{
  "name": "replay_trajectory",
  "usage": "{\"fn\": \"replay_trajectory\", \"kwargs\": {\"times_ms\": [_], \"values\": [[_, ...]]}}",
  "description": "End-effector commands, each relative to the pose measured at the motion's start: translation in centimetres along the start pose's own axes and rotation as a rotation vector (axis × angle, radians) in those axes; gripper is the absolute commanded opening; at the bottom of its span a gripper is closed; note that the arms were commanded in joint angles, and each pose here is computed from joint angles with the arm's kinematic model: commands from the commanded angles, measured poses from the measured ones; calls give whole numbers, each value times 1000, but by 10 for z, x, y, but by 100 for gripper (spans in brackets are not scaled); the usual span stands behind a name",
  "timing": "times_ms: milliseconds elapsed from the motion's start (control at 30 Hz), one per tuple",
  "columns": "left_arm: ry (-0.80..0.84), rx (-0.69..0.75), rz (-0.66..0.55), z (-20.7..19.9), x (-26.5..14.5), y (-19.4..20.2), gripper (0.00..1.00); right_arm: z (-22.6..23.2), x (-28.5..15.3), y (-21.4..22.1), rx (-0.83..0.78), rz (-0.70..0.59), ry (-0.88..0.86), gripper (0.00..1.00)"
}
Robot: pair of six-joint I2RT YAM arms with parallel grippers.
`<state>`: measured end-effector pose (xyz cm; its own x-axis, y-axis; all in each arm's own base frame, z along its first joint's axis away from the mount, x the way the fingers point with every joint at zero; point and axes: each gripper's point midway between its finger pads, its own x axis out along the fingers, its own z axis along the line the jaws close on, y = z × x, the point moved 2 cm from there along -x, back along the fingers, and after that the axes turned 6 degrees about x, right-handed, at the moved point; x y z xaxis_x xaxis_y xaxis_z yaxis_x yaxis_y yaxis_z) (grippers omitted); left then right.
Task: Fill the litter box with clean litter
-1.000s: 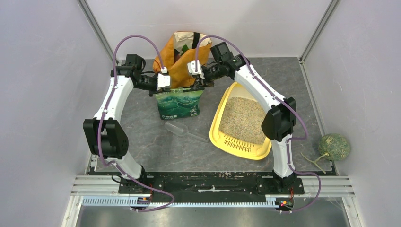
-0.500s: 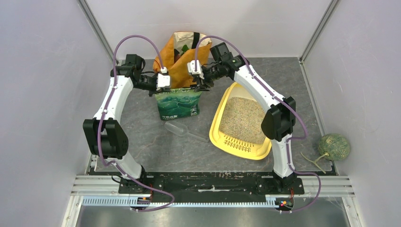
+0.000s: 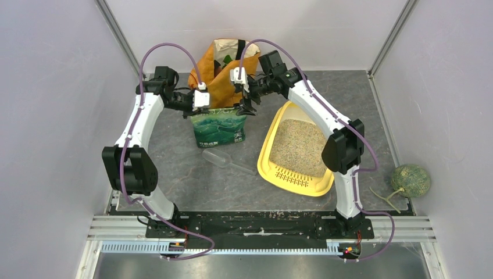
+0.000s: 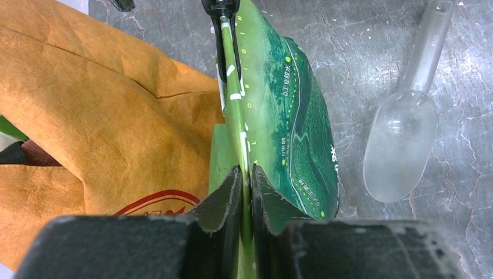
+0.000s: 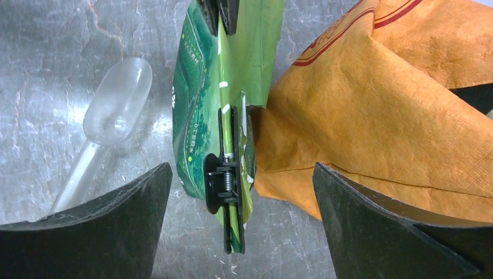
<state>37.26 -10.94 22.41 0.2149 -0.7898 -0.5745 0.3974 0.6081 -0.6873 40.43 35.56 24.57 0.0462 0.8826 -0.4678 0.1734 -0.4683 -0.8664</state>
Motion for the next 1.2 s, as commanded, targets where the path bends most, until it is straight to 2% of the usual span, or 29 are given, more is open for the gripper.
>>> {"fn": "replay_trajectory", "kwargs": {"times_ms": [0, 167, 267, 400, 500, 667, 767, 1000, 1167], "values": [[-53, 3, 13, 13, -11, -13, 23, -6, -27, -48, 4, -106, 76, 97], [-131, -37, 10, 27, -20, -23, 46, -11, -45, -63, 69, -159, 123, 97], [-177, -52, -3, 35, -27, -33, 55, -14, -58, -73, 99, -188, 157, 97], [-258, -77, -30, 48, -40, -53, 72, -23, -78, -85, 152, -231, 215, 97], [-372, -180, -45, 67, -57, -72, 83, -34, -102, -92, 225, -273, 290, 97], [-592, -501, -29, 106, -93, -87, 86, -49, -152, -92, 378, -318, 439, 97], [-661, -647, 6, 116, -108, -89, 86, -49, -188, -84, 480, -345, 532, 97], [-670, -870, 64, 97, -112, -78, 88, -18, -260, -29, 743, -346, 720, 97], [-700, -1070, 153, 78, -112, -60, 89, 25, -293, 14, 841, -263, 883, 97]]}}
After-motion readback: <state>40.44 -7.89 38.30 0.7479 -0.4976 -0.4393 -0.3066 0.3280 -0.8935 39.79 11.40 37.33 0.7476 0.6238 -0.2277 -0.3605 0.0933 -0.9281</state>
